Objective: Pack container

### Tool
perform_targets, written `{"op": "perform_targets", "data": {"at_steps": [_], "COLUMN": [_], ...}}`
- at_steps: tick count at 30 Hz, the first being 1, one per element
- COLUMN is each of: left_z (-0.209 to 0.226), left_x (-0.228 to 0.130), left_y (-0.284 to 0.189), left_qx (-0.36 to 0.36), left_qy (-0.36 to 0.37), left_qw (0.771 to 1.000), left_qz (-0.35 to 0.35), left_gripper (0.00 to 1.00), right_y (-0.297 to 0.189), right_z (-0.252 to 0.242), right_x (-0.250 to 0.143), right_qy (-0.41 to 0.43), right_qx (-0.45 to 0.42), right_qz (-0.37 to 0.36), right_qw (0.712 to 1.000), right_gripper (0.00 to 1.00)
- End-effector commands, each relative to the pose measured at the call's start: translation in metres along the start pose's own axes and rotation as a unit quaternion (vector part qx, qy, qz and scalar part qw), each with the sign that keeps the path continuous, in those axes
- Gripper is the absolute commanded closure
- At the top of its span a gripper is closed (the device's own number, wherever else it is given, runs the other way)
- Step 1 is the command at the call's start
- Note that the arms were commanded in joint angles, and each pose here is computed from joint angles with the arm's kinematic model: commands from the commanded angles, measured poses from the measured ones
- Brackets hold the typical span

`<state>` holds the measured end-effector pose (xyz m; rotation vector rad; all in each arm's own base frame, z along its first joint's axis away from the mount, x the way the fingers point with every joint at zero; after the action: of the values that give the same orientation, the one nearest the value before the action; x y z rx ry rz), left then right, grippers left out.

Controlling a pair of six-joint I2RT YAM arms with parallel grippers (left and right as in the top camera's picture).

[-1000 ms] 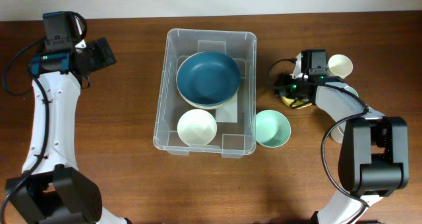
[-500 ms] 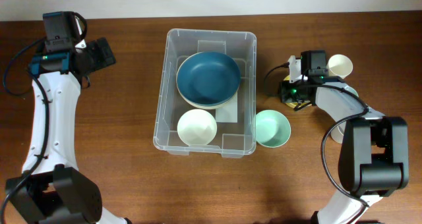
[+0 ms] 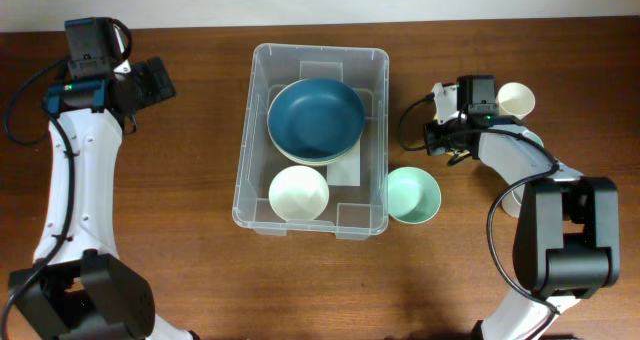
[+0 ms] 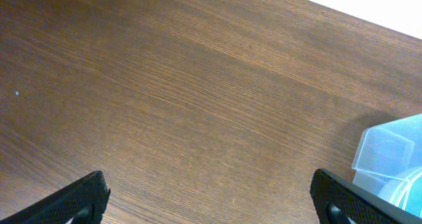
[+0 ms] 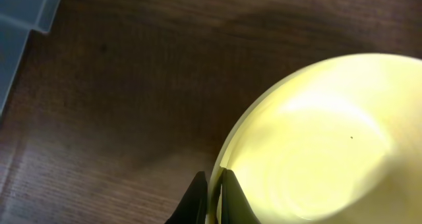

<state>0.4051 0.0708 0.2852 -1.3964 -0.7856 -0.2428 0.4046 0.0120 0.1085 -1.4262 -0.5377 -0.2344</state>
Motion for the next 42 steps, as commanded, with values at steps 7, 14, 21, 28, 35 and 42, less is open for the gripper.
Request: {"op": "perform_targets", "data": {"at_steps": [7,14,21,28,35,42], "left_z": [0.001,0.001,0.001,0.001,0.001,0.001], "left_x": [0.006,0.006,0.006,0.006,0.006,0.006], "left_y": [-0.008,-0.008,-0.008,-0.008,-0.008,-0.008], "left_qx": [0.0,0.0,0.0,0.0,0.0,0.0], "left_qy": [-0.001,-0.001,-0.001,-0.001,-0.001,-0.001], "left_qw": [1.0,1.0,1.0,1.0,1.0,1.0], "left_qz": [-0.014,-0.014,-0.014,-0.014,-0.014,-0.014], "left_gripper": [0.0,0.0,0.0,0.0,0.0,0.0], "right_y": [-0.027,-0.059,-0.065,-0.055,-0.056,-0.017], "right_z": [0.014,0.036,0.035,0.022,-0.025,-0.038], "right_x": [0.051,0.09,0.091,0.073,0.075,0.063], "right_qy": [-0.016,-0.041,-0.037,0.003,0.114,0.091], "right_qx": [0.007,-0.006,-0.022,-0.083,-0.096,-0.073], "right_qz": [-0.045,-0.063,-0.047,-0.006,-0.04,-0.007], "right_qw": [0.999,0.997,0.998,0.996,0.988,0.993], "right_gripper": [0.96,0.96,0.96,0.58,0.23,0.22]}}
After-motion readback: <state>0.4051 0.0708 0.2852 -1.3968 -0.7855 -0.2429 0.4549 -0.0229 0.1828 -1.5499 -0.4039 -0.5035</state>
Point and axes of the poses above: each gripper's point midway between its finger pads, its own y axis out along the fingers, its own z axis along the line the jaws close on, x = y × z, the point moved 9 cm from there along -y, back along the fingers, and after that the axes turned 1 degree about y, right-handed, at the moved point
